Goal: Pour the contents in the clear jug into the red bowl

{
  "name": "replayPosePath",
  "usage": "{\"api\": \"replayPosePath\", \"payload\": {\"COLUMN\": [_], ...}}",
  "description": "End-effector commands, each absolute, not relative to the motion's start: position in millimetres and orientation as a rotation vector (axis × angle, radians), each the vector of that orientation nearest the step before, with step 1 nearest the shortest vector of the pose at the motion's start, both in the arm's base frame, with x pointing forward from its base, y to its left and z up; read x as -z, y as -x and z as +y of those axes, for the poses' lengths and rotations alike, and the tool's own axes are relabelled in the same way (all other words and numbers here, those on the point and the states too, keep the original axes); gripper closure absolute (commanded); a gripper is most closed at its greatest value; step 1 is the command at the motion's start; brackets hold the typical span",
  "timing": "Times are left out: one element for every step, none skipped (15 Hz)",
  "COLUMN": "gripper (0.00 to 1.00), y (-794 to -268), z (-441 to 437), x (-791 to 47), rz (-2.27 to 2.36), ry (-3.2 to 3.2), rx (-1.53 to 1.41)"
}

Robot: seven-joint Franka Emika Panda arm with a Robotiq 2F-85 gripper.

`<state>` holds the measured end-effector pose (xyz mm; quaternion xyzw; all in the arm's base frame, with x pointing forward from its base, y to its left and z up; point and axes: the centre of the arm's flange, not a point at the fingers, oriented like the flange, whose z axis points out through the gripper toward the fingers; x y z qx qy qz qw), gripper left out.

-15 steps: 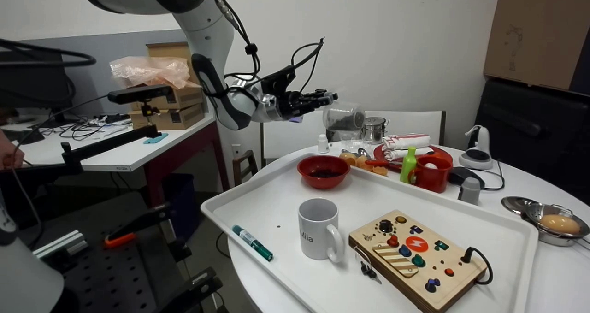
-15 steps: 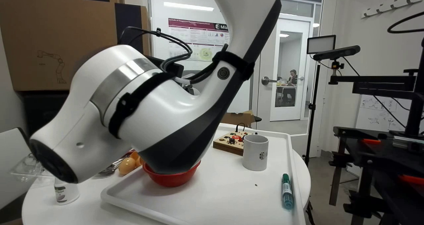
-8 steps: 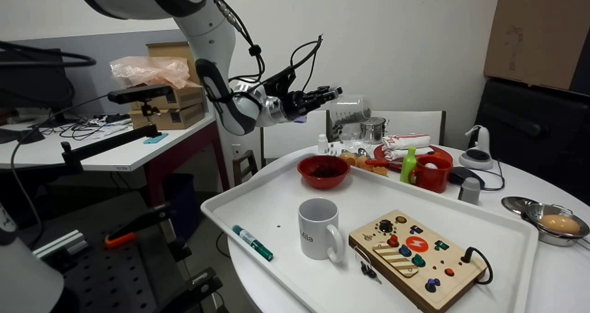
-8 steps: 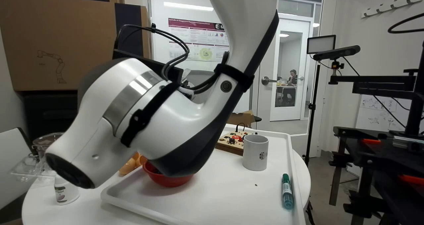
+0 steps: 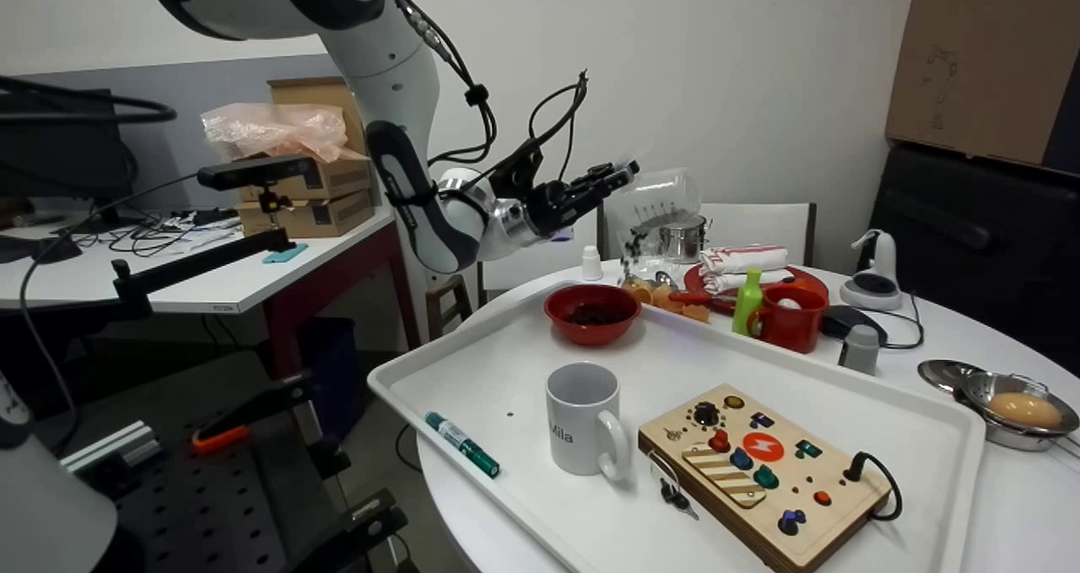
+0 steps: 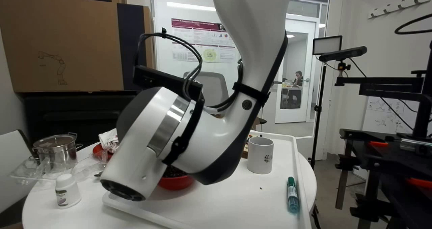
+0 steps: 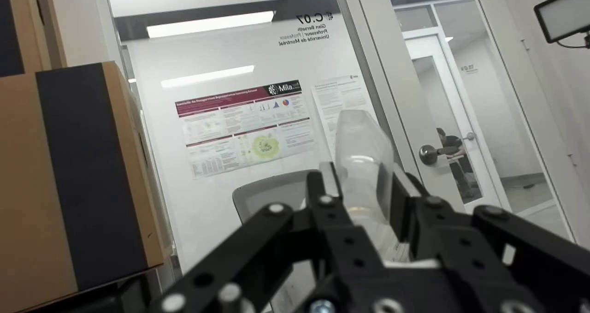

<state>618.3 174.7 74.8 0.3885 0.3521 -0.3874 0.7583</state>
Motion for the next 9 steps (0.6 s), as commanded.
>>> {"api": "replayPosePath", "payload": {"gripper": [0.85,0.85,0.85,0.85,0.85,0.85,0.85,0.85,0.85], "y": [-600.2,-597.5,-594.9,-592.3,-590.3,-588.4,-587.0,-585.9,-585.0], "z": [155.7,152.4,150.0,148.4,147.7,147.9,148.6,151.2,154.6], "x": [-78.7,-78.1,-78.1,-78.2,-78.4,-79.1,-79.9,-82.1,-84.8], "rz": [0.705,0.694,0.684,0.673,0.664,0.655,0.647,0.640,0.633], "ry": [-0.785,-0.780,-0.778,-0.774,-0.771,-0.770,-0.768,-0.770,-0.773], "rx": [0.807,0.802,0.797,0.790,0.785,0.777,0.770,0.761,0.750]}}
